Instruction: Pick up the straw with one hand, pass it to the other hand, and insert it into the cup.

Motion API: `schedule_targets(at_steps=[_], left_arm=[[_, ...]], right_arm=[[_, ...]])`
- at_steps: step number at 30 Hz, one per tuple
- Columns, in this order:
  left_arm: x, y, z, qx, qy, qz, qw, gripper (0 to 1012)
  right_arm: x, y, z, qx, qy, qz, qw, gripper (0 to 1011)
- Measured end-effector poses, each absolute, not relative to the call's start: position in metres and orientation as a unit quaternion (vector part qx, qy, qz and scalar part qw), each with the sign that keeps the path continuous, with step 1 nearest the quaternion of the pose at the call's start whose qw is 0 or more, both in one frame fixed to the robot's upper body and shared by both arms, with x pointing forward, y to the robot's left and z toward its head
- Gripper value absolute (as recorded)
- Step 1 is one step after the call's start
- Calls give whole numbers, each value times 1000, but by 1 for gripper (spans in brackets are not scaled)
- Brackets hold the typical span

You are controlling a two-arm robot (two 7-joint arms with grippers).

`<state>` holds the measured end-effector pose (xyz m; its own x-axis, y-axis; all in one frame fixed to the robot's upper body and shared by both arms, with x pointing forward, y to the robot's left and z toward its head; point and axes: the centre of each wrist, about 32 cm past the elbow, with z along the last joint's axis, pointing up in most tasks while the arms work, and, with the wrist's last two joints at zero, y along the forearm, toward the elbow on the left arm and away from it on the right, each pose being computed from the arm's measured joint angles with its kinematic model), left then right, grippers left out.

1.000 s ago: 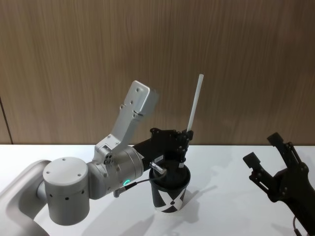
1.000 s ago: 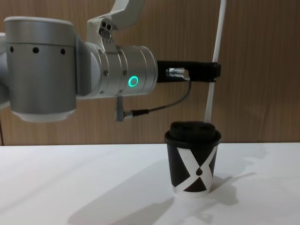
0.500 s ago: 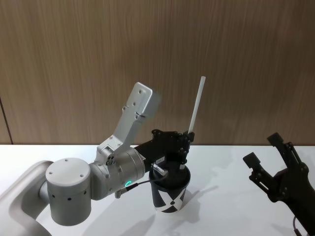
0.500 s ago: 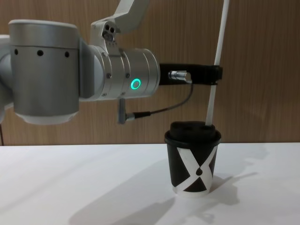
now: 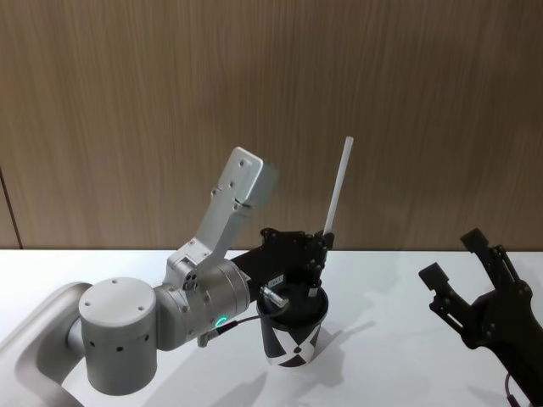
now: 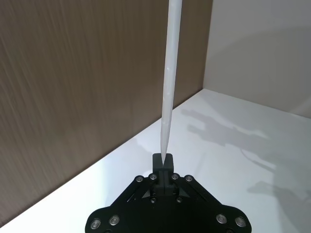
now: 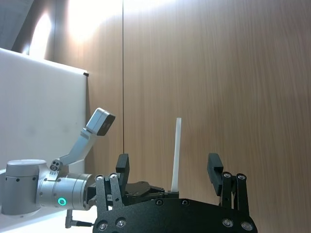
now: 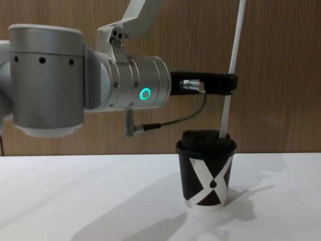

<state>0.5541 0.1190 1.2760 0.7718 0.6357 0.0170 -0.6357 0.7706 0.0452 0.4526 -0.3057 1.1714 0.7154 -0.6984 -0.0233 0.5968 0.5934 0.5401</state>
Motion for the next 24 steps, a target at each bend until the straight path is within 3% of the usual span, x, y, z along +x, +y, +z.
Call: schedule_targets(at_steps=[17, 24], left_arm=[[554, 118, 1268, 24, 3, 346, 938, 0], [554, 118, 1266, 25, 3, 348, 937, 158]], right_arm=[[453, -306, 1171, 265, -96, -365, 887, 1001], [453, -306, 1171, 265, -96, -365, 887, 1001]])
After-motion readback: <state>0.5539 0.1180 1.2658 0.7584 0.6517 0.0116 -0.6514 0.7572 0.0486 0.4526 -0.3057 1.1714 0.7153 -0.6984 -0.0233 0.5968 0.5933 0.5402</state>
